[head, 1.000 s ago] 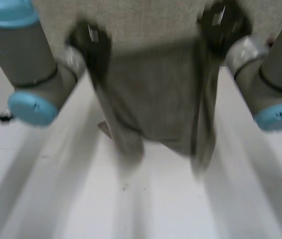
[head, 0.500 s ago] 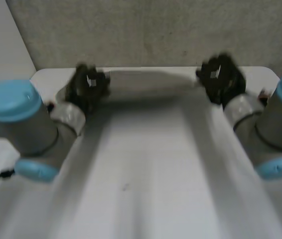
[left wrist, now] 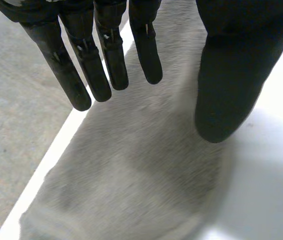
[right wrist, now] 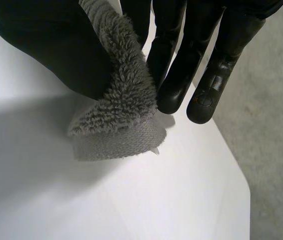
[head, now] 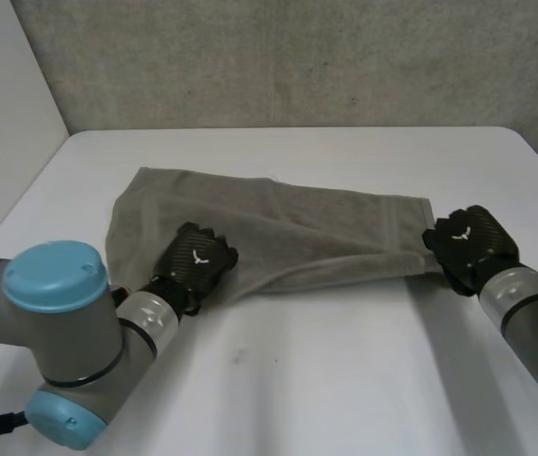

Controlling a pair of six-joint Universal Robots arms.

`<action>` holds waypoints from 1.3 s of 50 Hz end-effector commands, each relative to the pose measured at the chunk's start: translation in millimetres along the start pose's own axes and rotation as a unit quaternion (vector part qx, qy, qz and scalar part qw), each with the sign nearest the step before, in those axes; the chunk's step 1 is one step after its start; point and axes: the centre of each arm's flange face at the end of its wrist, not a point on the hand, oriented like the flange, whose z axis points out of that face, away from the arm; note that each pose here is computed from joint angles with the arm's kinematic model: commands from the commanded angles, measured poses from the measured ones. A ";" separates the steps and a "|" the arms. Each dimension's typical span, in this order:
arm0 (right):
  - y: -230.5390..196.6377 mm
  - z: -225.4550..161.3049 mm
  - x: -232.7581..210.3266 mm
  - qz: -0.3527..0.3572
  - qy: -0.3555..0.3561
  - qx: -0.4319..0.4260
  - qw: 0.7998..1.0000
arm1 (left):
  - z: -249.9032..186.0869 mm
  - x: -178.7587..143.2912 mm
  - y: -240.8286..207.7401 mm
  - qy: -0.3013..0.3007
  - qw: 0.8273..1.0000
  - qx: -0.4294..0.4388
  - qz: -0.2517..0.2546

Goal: Fold the towel.

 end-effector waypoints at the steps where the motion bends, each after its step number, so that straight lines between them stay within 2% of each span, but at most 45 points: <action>1: 29.2 4.4 16.3 0.032 0.011 -0.027 0.999 | -8.5 -32.3 5.1 -0.042 0.998 -0.010 -0.040; 3: 36.8 7.3 26.1 0.040 0.016 -0.028 0.999 | -7.9 -53.3 9.1 -0.069 0.994 -0.010 -0.089; 4: 36.9 7.3 26.1 0.040 0.016 -0.028 0.999 | -7.9 -53.4 9.1 -0.070 0.993 -0.010 -0.090; 5: 38.5 8.0 28.6 0.042 0.017 -0.028 0.999 | -7.0 -61.8 14.6 -0.079 0.989 -0.015 -0.120; 8: 40.0 8.9 28.5 0.044 0.015 -0.030 0.998 | -5.8 -69.0 20.0 -0.085 0.985 -0.018 -0.151; 10: 40.5 9.3 27.9 0.044 0.014 -0.030 0.998 | -5.6 -73.1 30.8 -0.066 0.975 -0.027 -0.210; 11: 40.7 9.2 26.9 0.044 0.013 -0.030 0.998 | -5.7 -73.1 30.8 -0.066 0.975 -0.027 -0.211; 13: 41.0 9.0 26.5 0.044 0.012 -0.031 0.998 | -7.6 -70.9 36.9 -0.032 0.967 -0.037 -0.248; 16: 41.9 9.0 26.0 0.045 0.012 -0.031 0.998 | -10.5 -67.7 39.8 -0.009 0.963 -0.051 -0.264; 33: 44.8 10.3 22.6 0.047 0.006 -0.036 0.998 | -16.8 -66.4 57.5 -0.027 0.958 -0.096 -0.268; 43: 45.2 10.5 21.6 0.047 0.004 -0.036 0.998 | -7.7 -62.7 76.8 -0.028 0.967 -0.110 -0.229; 53: 44.6 10.3 21.6 0.046 0.005 -0.036 0.998 | -3.7 -67.3 83.9 -0.039 0.970 -0.106 -0.216; 57: 45.3 10.1 22.9 0.047 0.007 -0.039 0.998 | -6.5 -73.3 79.0 -0.054 0.971 -0.097 -0.211; 59: 45.3 9.5 22.8 0.047 0.006 -0.041 0.998 | -16.5 -88.5 59.9 -0.081 0.974 -0.075 -0.197; 65: 43.2 5.4 25.9 0.041 0.003 -0.052 0.998 | -41.0 -103.6 27.7 -0.111 0.978 -0.036 -0.175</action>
